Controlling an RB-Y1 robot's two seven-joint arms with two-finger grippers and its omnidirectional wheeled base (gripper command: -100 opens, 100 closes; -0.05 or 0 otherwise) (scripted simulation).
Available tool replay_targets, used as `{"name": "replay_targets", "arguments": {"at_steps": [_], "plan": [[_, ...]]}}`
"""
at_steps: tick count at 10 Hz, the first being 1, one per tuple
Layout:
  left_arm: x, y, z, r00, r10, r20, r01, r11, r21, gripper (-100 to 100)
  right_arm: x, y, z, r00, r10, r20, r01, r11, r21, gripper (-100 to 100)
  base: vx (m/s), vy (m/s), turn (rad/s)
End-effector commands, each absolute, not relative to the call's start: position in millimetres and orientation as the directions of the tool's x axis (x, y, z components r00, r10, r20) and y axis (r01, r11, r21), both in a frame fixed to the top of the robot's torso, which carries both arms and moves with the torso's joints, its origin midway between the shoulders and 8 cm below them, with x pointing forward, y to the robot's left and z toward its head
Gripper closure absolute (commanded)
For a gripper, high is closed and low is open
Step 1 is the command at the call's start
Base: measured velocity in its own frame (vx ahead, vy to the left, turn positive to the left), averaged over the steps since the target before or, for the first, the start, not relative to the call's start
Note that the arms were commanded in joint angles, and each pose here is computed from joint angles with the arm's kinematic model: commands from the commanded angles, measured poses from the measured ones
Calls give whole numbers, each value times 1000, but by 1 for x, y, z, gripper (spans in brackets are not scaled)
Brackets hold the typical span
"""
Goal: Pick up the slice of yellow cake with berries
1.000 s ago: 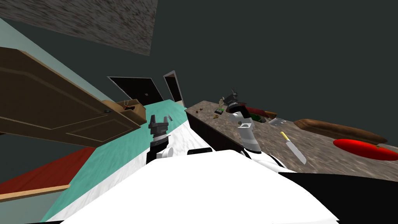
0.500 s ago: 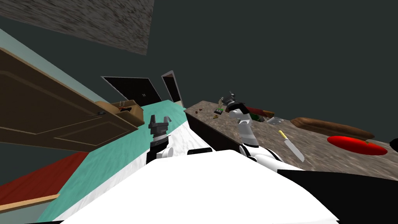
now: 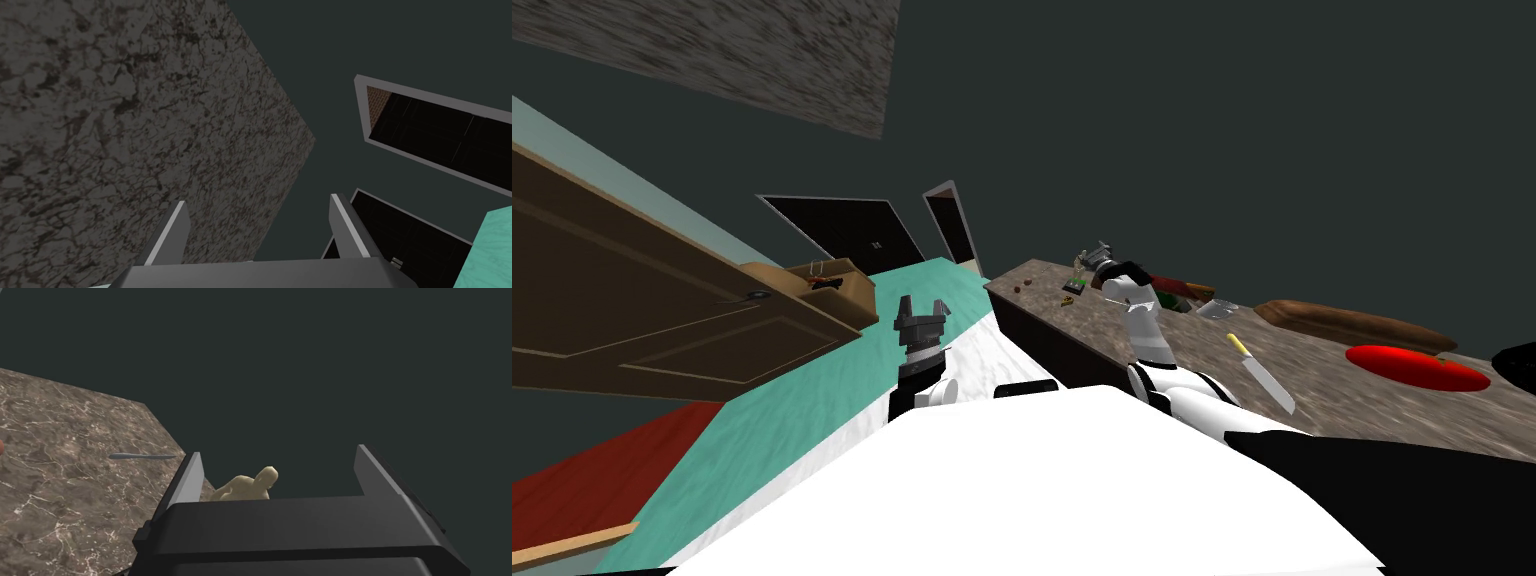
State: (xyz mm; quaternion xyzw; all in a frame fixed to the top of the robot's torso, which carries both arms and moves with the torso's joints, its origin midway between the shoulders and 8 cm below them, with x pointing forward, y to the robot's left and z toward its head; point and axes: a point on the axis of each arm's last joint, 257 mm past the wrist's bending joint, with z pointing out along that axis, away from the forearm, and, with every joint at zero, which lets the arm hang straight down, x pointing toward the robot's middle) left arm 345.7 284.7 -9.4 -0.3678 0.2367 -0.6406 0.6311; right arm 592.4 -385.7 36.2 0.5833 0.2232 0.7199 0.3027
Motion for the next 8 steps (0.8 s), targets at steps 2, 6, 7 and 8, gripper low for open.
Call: {"name": "replay_targets", "arguments": {"at_steps": [2,6,7,8], "plan": [[346,285,-9,67,-983,172,634,-91,-768,0,604,-391,20,-94,628,773,-110,-778,619,-100,27,24,-52],[346,285,-9,67,-983,172,634,-91,-768,0,622,-400,-16,12,488,873,-9,-873,488,-100,38,31,-50],[346,285,-9,67,-983,173,635,-91,-767,0,628,-404,-27,50,441,896,16,-897,441,-100,38,35,-85],[346,285,-9,67,-983,172,634,-91,-768,0,628,-404,-34,70,419,905,26,-908,418,-100,31,28,-30]]}}
